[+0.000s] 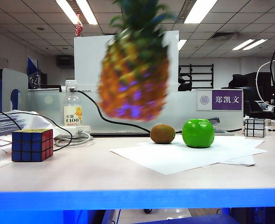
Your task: Arrange all the fruits from large to small from left to right in a row.
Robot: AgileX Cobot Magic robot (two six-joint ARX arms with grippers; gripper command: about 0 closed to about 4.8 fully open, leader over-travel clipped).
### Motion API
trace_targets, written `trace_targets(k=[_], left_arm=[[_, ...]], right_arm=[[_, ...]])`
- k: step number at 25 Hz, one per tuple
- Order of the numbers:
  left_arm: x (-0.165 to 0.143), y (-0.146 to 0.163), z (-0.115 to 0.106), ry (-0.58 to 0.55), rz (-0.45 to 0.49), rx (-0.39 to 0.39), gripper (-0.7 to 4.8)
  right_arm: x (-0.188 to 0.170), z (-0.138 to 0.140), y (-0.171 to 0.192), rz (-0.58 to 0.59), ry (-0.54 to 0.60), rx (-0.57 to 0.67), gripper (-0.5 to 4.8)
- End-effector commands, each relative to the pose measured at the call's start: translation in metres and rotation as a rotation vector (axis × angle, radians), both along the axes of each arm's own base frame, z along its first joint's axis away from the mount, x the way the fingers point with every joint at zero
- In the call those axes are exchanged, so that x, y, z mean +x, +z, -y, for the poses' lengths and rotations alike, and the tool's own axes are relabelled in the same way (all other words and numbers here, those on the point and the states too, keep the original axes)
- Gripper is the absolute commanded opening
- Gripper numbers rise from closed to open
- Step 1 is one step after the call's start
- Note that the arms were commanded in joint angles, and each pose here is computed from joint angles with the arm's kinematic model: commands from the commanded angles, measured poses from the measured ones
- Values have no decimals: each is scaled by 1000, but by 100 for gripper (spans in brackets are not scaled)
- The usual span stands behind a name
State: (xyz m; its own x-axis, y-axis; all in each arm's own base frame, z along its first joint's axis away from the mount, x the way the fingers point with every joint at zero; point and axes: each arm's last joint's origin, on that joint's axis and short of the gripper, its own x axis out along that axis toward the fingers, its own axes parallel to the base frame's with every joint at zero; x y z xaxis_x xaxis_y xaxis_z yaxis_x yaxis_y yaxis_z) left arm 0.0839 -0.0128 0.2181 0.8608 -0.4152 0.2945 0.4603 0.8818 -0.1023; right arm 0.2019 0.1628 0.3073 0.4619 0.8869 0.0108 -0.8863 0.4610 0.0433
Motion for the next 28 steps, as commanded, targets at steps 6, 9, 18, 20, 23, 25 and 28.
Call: trace_targets(k=[6,9,18,20,23,25,28], left_arm=[[0,1,0,-10,9,4,23],[0,1,0,-11,9,5,23],[0,1,0,-14,9,6,23],[0,1,0,-14,9,6,23],[-1,1,0,-15,9,5,23],[-1,1,1,-16,9,5,23],[-1,1,1,-16,10,6,23]], right_arm=[[26,-23,-20,53,62,47,-6],[31,-34,-29,28,92,27,-6],[40,-63,-34,52,172,-7,-6],[42,-67,-33,56,177,-5,-6],[44,-71,-35,70,179,-21,-6],[46,-72,-39,82,181,-41,-6],[47,-76,-47,85,187,-84,-6]])
